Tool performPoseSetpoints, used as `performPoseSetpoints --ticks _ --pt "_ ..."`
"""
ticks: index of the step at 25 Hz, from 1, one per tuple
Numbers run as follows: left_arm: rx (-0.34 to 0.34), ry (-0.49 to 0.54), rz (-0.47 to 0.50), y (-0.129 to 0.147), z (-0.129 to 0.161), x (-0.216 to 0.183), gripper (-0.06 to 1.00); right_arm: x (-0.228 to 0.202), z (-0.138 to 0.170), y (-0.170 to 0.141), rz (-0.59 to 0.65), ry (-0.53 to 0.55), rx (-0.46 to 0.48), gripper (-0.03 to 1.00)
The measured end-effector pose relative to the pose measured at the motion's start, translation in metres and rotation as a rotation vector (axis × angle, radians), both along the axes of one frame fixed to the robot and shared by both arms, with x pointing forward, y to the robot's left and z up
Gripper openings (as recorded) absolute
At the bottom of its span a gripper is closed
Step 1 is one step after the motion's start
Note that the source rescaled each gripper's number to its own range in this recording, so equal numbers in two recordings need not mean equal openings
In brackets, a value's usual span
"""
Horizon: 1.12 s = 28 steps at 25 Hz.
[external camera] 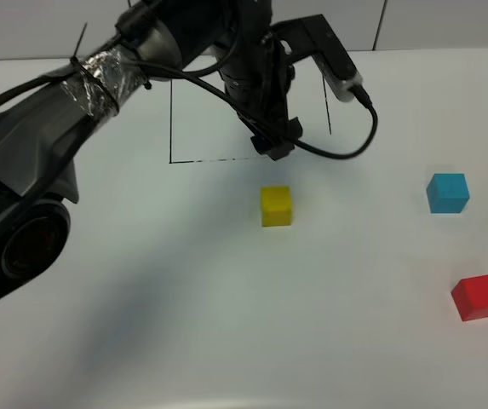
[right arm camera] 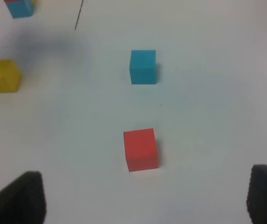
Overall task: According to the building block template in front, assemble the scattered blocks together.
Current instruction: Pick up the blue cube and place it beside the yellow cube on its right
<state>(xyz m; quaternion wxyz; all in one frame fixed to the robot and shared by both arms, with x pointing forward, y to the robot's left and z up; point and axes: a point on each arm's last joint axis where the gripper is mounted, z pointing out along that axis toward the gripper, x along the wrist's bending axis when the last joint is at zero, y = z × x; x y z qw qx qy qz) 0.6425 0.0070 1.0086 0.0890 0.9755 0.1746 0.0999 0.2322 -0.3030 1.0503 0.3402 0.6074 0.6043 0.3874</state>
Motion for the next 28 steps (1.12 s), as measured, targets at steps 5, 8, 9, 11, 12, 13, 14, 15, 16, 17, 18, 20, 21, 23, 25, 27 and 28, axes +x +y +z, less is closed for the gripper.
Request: performPoseSetpoints --ticks 5,8,9,11,12,13,14,15,16,17,18,20,21,23,25,27,28 --pt "0.020 -0.041 0.332 0.047 0.003 0.030 0.94 0.000 0.000 0.000 0.000 0.000 0.000 0.75" --pt "0.040 -0.083 0.442 0.074 0.015 0.038 0.92 0.000 0.000 0.000 0.000 0.000 0.000 0.75" --pt "0.034 -0.092 0.471 0.082 0.021 0.039 0.92 0.000 0.000 0.000 0.000 0.000 0.000 0.75" --pt "0.015 -0.103 0.525 0.096 0.033 0.040 0.92 0.000 0.000 0.000 0.000 0.000 0.000 0.75" --pt "0.004 -0.109 0.554 0.105 0.039 0.040 0.91 0.000 0.000 0.000 0.000 0.000 0.000 0.75" --pt "-0.004 -0.114 0.584 0.114 0.046 0.040 0.91 0.000 0.000 0.000 0.000 0.000 0.000 0.75" --pt "-0.009 -0.115 0.607 0.123 0.051 0.039 0.91 0.000 0.000 0.000 0.000 0.000 0.000 0.75" --pt "-0.010 -0.116 0.631 0.133 0.056 0.037 0.91 0.000 0.000 0.000 0.000 0.000 0.000 0.75" --pt "-0.010 -0.116 0.656 0.145 0.061 0.035 0.91 0.000 0.000 0.000 0.000 0.000 0.000 0.75" --pt "-0.008 -0.114 0.678 0.156 0.067 0.031 0.91 0.000 0.000 0.000 0.000 0.000 0.000 0.75" --pt "-0.007 -0.112 0.706 0.169 0.071 0.028 0.91 0.000 0.000 0.000 0.000 0.000 0.000 0.75" --pt "-0.008 -0.102 0.772 0.199 0.081 0.016 0.91 0.000 0.000 0.000 0.000 0.000 0.000 0.75" --pt "-0.010 -0.087 0.807 0.212 0.083 0.009 0.91 0.000 0.000 0.000 0.000 0.000 0.000 0.75" --pt "-0.038 -0.087 0.897 0.243 0.098 -0.011 0.91 0.000 0.000 0.000 0.000 0.000 0.000 0.75" --pt "-0.069 -0.113 0.965 0.264 0.110 -0.034 0.91 0.000 0.000 0.000 0.000 0.000 0.000 0.75" --pt "-0.104 -0.155 1.011 0.277 0.122 -0.062 0.91 0.000 0.000 0.000 0.000 0.000 0.000 0.75" --pt "-0.114 -0.164 1.025 0.280 0.124 -0.075 0.91 0.000 0.000 0.000 0.000 0.000 0.000 0.75"
